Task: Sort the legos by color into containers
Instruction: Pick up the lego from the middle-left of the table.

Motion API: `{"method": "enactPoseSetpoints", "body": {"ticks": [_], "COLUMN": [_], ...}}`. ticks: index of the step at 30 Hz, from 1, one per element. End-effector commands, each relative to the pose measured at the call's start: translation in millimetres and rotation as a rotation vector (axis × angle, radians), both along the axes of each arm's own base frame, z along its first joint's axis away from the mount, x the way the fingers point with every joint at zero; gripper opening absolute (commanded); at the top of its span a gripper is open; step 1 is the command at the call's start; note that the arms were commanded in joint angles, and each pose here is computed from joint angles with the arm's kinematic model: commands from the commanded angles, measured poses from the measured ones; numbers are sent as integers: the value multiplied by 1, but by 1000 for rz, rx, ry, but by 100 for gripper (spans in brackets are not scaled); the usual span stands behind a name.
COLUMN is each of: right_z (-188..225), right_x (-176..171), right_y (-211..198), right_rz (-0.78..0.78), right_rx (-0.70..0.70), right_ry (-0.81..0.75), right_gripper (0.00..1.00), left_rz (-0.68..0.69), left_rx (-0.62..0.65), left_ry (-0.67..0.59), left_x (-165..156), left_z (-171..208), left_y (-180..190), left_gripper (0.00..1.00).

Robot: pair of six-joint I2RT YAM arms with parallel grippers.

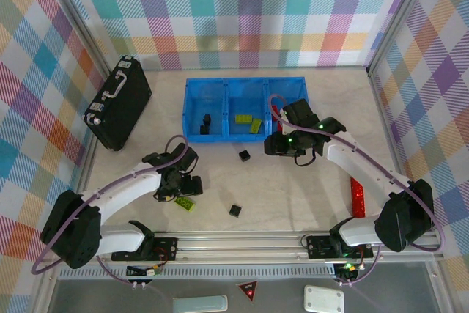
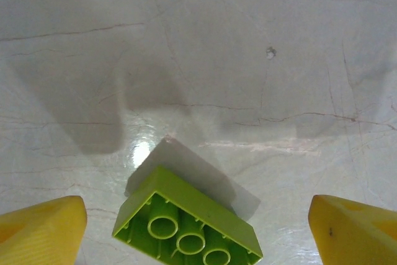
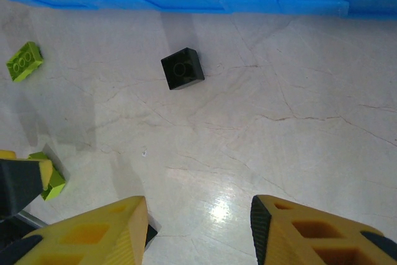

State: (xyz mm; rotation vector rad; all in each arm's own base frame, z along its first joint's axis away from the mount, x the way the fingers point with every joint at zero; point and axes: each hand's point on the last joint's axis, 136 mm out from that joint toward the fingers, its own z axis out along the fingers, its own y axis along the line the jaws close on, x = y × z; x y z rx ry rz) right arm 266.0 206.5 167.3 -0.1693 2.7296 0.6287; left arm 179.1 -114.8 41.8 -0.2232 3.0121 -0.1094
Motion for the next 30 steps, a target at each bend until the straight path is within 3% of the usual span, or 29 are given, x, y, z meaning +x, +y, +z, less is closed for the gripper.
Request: {"method": "enactPoseSetpoints", "body": {"ticks": [1, 15, 22, 30], "right_z": [0, 2, -3, -3], "right_x": [-3, -5, -7, -8], "right_y": [5, 3, 3, 2], "right_rz": [26, 33, 38, 36], "right_rx": [12, 15, 7, 7], "right_ry": [4, -1, 16, 17], "right_gripper": [49, 50, 50, 51], "left_rz": [-55, -129, -190, -191], "left_rx": [-27, -50, 48, 93], "left_ry": [43, 145, 178, 139], "left_x": [-7, -34, -47, -38], "left_z": [-10, -18, -21, -14], "left_y": [-9, -29, -32, -35], "left_gripper": [97, 99, 92, 81]}}
